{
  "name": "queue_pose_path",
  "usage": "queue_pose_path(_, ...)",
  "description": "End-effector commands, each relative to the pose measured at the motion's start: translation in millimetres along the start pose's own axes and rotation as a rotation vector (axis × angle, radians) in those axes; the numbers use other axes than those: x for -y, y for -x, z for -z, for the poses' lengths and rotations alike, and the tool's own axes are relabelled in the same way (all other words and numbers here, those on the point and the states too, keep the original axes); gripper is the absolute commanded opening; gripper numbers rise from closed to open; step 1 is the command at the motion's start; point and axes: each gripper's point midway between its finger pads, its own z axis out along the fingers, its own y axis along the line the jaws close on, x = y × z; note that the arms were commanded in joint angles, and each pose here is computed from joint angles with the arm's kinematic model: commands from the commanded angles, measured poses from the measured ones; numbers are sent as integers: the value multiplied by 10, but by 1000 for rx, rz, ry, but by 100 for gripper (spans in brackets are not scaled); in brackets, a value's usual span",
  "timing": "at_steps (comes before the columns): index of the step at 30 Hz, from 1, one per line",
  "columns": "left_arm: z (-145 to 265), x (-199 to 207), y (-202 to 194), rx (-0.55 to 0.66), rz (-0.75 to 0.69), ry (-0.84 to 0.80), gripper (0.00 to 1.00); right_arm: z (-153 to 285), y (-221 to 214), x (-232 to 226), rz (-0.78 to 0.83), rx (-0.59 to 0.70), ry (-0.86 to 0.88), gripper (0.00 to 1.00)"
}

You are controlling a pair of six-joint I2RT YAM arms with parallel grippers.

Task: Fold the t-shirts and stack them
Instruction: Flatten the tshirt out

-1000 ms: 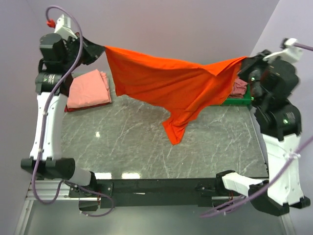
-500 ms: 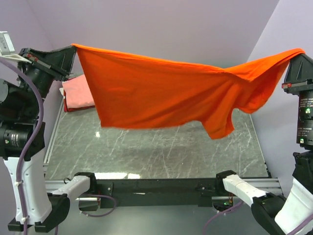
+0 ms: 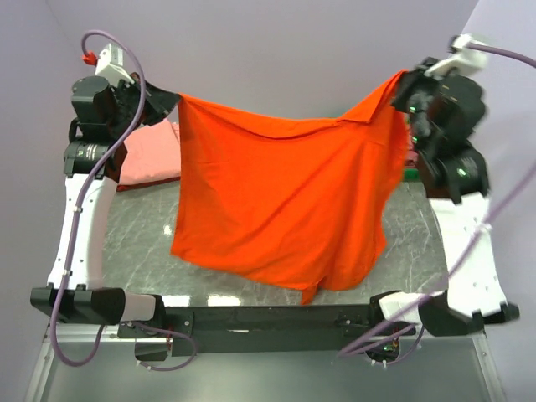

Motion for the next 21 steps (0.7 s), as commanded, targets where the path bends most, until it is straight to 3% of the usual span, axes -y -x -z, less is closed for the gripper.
queue_pose_path(1, 153, 276, 237, 77, -62, -88, 0, -33, 202, -11, -9, 72, 1, 0)
queue_pose_path(10, 443, 359, 287, 119, -43, -67, 0, 142, 367, -65, -55, 90, 42, 0)
queue_pose_path(21, 1606, 704, 604, 324, -136, -2, 0, 948, 1030, -60, -68, 200, 146, 0)
